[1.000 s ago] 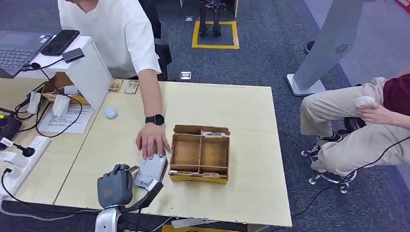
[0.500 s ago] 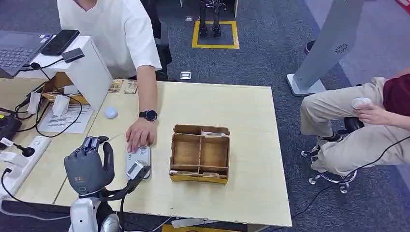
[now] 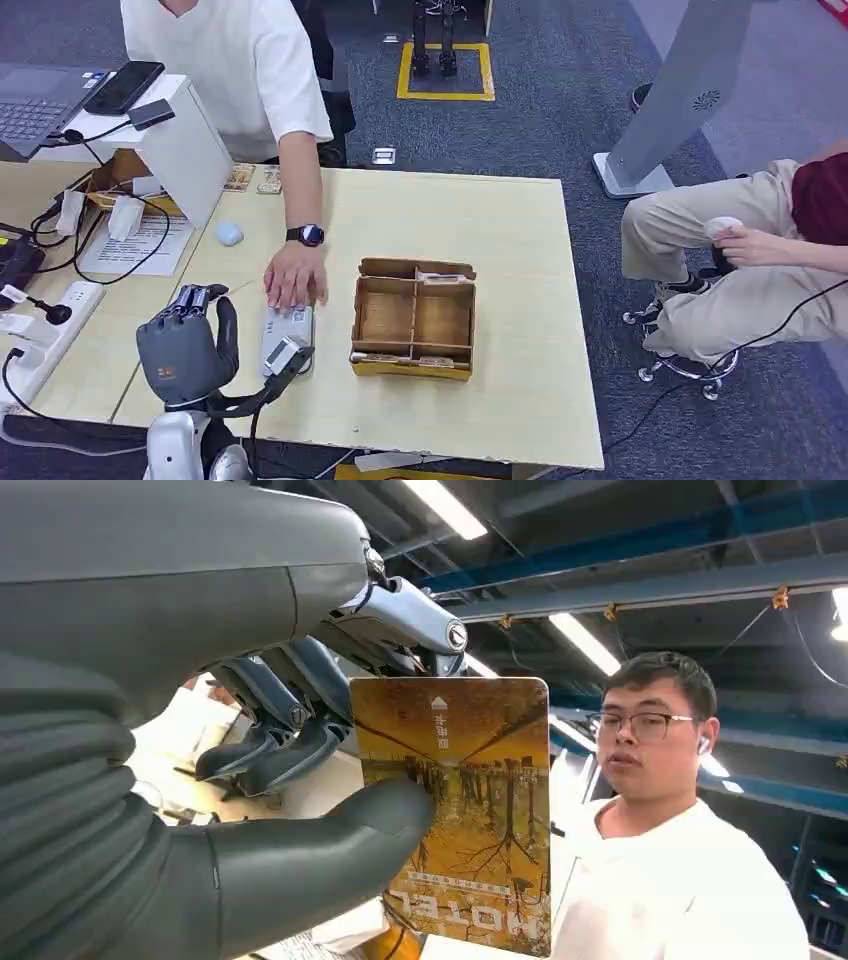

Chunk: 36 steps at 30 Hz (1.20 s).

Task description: Pass the card to the sensor for recognition and then transmit it.

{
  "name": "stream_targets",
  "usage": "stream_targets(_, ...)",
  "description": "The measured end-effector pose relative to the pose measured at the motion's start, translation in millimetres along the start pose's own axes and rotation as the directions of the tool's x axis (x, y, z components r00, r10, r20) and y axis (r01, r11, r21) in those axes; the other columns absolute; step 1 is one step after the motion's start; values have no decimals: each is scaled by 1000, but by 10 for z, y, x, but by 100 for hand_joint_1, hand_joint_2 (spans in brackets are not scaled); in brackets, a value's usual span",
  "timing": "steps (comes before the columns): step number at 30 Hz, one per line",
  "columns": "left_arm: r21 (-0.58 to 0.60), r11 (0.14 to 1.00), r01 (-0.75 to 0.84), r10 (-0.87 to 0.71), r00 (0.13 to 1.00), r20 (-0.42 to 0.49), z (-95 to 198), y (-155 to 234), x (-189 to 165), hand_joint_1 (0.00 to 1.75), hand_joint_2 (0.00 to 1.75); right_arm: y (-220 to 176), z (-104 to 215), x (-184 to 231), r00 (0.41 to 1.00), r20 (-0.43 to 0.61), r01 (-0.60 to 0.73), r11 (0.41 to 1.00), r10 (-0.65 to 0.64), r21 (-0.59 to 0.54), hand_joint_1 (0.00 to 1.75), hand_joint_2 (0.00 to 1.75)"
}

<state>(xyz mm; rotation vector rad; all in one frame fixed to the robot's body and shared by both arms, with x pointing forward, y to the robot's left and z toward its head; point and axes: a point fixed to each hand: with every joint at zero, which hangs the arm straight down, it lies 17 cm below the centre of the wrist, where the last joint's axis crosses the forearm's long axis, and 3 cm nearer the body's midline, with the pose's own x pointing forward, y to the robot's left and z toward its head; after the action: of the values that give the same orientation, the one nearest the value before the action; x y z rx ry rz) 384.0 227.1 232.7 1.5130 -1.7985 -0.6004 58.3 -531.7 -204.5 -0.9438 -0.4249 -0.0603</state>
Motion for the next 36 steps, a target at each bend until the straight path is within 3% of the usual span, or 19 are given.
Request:
stream_targets(4,-53,999,9,-9,1000,-1,104,-184,-30,175,175,12,4,-2,1000,-4,-3,1000,3,3,0,175)
stream_targets(15,-303,952,36,-39,999,-3,721,-1019,-68,175,175,42,9,17,1000,-10,-1,1000,1,8,0,175)
stream_targets(25,-386,921,45,-40,999,21,973,-1280,12,175,175,42,9,16,1000,-10,-1,1000,1,8,0,175)
stream_targets(36,-412,910,49,-36,999,41,1025,-1390,80,175,175,39,9,12,1000,-13,2,1000,-2,7,0,175)
